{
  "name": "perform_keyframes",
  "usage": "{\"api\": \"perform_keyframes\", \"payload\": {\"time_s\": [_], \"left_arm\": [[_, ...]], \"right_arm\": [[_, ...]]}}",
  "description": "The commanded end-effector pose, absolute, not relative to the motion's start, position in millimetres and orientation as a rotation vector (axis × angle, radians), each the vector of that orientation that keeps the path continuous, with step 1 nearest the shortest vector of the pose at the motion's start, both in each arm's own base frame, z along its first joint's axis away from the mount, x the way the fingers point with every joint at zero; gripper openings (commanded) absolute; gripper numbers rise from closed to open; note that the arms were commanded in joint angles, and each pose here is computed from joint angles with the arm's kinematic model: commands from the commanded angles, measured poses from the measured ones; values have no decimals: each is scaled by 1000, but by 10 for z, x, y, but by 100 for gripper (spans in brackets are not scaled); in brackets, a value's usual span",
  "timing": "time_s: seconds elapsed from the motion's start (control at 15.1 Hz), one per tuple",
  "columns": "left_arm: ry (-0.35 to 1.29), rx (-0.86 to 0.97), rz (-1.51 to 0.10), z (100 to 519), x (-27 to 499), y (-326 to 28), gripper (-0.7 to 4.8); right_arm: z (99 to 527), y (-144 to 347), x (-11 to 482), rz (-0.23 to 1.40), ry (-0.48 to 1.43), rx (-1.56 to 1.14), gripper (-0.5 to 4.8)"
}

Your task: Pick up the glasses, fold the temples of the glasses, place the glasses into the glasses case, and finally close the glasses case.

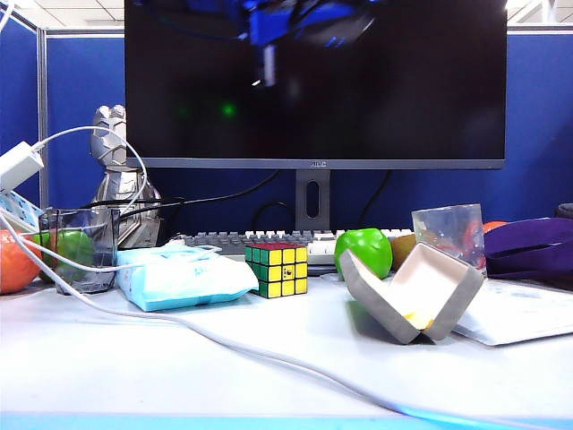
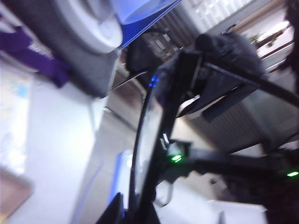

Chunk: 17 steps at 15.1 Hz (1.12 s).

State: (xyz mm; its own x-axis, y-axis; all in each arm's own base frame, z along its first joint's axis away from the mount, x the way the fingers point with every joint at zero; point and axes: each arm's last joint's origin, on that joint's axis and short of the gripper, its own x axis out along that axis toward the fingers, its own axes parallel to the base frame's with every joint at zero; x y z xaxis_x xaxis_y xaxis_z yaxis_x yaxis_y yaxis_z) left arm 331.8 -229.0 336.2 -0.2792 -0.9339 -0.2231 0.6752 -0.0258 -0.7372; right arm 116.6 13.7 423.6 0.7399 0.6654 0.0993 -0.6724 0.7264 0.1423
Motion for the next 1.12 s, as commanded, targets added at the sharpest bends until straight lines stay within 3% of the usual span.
{"api": "perform_keyframes", "payload": {"time_s": [0.07, 0.46, 0.66, 1.12], "left_arm": [[873, -467, -1671, 3597, 3300, -2483, -6], [676, -605, -1765, 4076, 3081, -2875, -6], [684, -635, -1765, 4097, 2974, -2996, -6], [629, -581, -1894, 4163, 2759, -3161, -6]], "right_arm": [[4249, 230, 1114, 940, -9, 193, -1], [4254, 368, 1059, 1082, 1, 192, -1], [4256, 424, 1048, 1145, 5, 190, -1], [4240, 441, 1156, 1067, 9, 208, -1]]}}
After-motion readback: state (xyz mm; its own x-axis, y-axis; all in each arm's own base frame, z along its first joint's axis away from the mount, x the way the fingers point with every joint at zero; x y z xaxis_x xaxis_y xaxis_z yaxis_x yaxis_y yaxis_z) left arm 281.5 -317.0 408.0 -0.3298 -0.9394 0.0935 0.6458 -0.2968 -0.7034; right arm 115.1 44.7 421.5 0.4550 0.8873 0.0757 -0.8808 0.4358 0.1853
